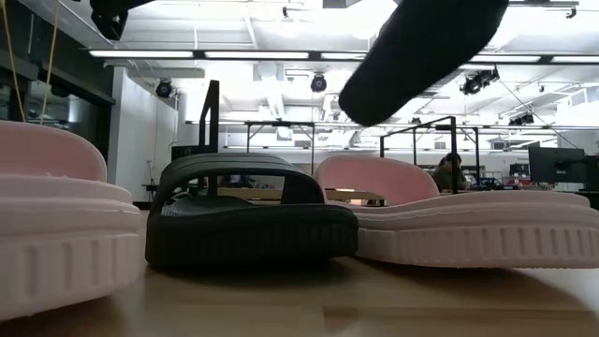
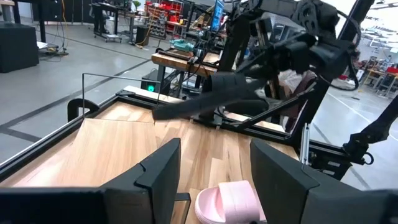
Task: Pick and place slides into the shelf
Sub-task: Put the right black slipper on the shelf
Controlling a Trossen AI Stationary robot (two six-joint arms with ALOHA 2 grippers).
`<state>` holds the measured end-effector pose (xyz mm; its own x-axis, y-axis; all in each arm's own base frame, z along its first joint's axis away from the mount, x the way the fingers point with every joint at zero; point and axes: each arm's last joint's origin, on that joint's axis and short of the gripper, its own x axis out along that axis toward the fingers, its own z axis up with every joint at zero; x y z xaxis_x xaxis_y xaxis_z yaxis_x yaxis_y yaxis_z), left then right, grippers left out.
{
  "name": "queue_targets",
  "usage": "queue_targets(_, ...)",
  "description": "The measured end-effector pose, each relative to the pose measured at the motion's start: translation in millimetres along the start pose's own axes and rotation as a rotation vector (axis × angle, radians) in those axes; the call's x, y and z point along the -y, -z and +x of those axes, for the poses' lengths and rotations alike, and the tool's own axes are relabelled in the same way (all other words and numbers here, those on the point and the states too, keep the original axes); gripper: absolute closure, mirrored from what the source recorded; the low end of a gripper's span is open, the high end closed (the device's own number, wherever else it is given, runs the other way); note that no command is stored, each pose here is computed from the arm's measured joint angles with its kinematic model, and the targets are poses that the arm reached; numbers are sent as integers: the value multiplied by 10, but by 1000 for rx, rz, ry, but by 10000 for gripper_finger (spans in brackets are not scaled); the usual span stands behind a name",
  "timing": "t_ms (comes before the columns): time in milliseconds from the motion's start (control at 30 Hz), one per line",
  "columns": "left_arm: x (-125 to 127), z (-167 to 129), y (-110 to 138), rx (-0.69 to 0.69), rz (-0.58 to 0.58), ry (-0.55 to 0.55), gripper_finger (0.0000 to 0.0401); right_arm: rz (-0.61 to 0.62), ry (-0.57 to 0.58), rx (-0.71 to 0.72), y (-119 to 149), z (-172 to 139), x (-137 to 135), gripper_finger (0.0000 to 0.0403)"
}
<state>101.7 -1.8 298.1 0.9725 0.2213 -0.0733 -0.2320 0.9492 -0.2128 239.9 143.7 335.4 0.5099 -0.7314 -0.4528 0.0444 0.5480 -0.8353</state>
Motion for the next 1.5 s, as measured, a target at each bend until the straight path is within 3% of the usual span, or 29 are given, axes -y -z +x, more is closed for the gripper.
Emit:
queue_targets(400,0,0,0,0,1,0,224,-2,118,-32,137,185,294,403)
queue_targets(667,-9,0,0,5,12,-29,224,59,182,-27,535,236,383,403)
queue_targets(867,-19,-1,-5,15,34,-64,224,126,223,49,759,244,371,403)
queue_targets(1133,-29,-1,-10,25,56,-101,224,97,280,24,859,494,250,403)
queue_targets(1300,-22,-3,-41,54,93,-97,224,91,247,32,916,610,167,403)
queue_targets(1500,-12,-5,-85,96,109,-91,224,81,152,140,802,756,208,403)
